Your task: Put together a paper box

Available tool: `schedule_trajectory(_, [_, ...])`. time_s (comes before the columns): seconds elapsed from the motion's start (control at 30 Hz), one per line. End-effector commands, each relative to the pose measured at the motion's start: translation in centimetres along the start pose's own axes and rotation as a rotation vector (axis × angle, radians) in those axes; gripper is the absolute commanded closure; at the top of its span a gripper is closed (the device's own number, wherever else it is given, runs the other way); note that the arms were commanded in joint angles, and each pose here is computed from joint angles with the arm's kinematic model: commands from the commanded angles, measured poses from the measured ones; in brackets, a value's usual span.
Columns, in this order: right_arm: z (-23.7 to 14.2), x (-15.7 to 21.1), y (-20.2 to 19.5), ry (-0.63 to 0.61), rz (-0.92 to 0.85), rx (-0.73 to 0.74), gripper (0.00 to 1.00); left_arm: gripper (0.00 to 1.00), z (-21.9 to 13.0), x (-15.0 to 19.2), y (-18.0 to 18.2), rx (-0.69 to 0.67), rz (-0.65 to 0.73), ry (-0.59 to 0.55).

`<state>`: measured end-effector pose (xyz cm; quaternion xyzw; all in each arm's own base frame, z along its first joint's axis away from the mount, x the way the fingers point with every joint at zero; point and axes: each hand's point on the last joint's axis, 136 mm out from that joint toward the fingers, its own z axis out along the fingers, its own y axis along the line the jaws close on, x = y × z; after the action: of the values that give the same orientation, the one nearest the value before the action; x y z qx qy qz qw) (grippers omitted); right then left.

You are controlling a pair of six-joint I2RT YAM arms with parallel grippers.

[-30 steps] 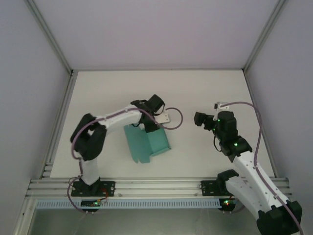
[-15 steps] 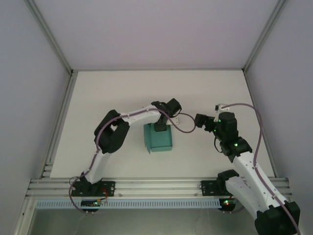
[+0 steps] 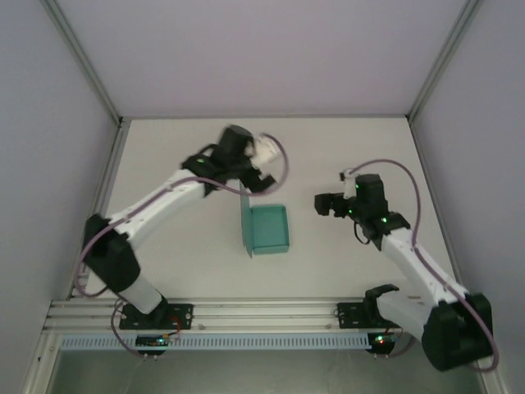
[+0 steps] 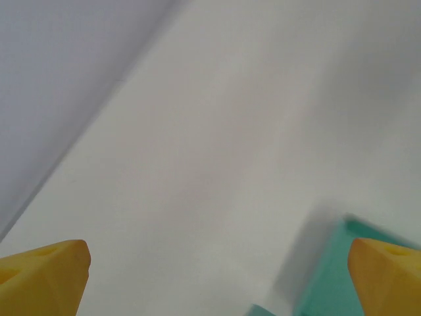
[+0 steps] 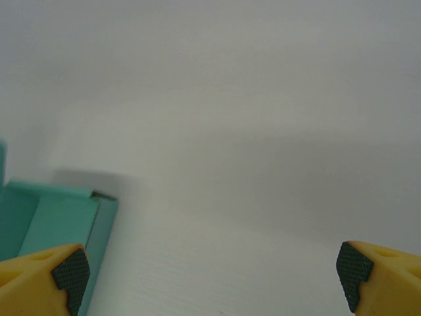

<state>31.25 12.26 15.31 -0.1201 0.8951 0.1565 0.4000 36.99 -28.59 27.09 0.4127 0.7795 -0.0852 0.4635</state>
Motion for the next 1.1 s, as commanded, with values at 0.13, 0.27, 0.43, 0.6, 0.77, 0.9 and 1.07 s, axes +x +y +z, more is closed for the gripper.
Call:
schedule_trajectory(0.13, [5.9,1.6,10.7,0.231,-0.739,-0.383,0.01,0.00,-6.1,6.1,11.1,-0.206,-0.790,-0.124])
schedule_trajectory(0.27, [9.6,1.8,12.3,0.355,-0.825,-0.504,0.13,0.00,-6.2,14.7,12.3,-0.303,-0.990,0.017])
schedule_trajectory(0.43, [12.5,3.4,14.3,0.479,-0.872,-0.618,0.28,0.00,-5.8,22.6,10.5,-0.328,-1.123,0.163])
schedule_trajectory(0.6, [14.4,4.4,14.5,0.523,-0.851,-0.644,0.33,0.00,-6.1,25.3,9.7,-0.343,-1.162,0.227])
schedule_trajectory(0.77, [17.0,3.6,13.6,0.505,-0.791,-0.470,0.82,0.00,-6.2,24.8,10.1,-0.344,-1.157,0.204])
schedule_trajectory(0.9, [17.1,1.1,12.2,0.392,-0.656,-0.302,0.89,0.00,-6.4,24.3,10.8,-0.367,-1.158,0.180])
schedule_trajectory(1.07, [13.9,-0.1,5.6,0.347,-0.198,0.168,0.94,0.00,-7.4,25.2,12.3,-0.496,-1.193,0.161])
